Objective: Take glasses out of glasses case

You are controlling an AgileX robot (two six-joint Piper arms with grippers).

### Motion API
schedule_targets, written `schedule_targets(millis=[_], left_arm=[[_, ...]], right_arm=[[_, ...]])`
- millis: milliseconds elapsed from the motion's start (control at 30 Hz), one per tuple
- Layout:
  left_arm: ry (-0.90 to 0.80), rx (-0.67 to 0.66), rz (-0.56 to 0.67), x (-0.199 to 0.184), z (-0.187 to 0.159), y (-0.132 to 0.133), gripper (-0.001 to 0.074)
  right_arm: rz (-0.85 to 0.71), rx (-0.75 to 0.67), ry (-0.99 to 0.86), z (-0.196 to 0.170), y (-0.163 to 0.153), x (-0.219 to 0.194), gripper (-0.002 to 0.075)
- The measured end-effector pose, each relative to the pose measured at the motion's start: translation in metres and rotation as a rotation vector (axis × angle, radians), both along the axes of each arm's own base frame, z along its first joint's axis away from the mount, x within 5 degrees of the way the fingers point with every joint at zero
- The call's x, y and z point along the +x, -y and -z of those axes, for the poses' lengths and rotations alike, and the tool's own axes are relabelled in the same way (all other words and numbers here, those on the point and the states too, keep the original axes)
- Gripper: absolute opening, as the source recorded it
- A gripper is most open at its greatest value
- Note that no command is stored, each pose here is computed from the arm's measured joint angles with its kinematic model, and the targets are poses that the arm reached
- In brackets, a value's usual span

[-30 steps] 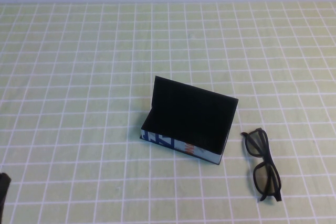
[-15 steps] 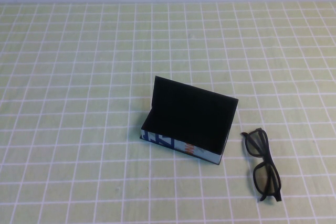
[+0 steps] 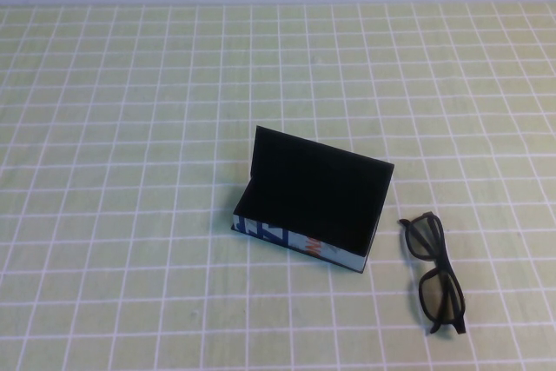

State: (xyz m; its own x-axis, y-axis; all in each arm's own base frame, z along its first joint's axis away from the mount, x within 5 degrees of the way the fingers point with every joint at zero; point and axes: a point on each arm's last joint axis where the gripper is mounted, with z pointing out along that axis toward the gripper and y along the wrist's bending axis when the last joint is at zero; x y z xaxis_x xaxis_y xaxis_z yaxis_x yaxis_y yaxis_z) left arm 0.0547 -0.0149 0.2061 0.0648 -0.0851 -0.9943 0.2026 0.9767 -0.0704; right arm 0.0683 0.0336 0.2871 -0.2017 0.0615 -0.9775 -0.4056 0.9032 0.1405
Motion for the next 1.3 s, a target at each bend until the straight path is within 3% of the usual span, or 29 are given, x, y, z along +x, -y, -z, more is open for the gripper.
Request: schedule_targets(millis=[167,333,633,967,1300], left_arm=[[0.000,0.000,0.000,0.000,0.000,0.000,-0.0004],[0.000,0.000,0.000,0.000,0.000,0.000,-0.0004],[0.000,0.000,0.002,0.000,0.000,0.000,-0.0004],[0.000,0.000,0.002,0.000,0.000,0.000,-0.0004],[0.000,0.000,0.002,0.000,0.000,0.000,-0.0004]], right_arm=[[0.264,0.029,0.100,0.024,0.020,0.003,-0.0018],[0.375,0.067,0.113,0.054,0.028,-0.005,-0.0018],[0.381,0.123,0.089,0.092,0.028,-0.012,-0.0018],[0.332,0.065,-0.086,0.109,0.023,-0.014,-0.0018],[0.330,0.063,-0.095,0.110,0.023,-0.014,-0.0018]])
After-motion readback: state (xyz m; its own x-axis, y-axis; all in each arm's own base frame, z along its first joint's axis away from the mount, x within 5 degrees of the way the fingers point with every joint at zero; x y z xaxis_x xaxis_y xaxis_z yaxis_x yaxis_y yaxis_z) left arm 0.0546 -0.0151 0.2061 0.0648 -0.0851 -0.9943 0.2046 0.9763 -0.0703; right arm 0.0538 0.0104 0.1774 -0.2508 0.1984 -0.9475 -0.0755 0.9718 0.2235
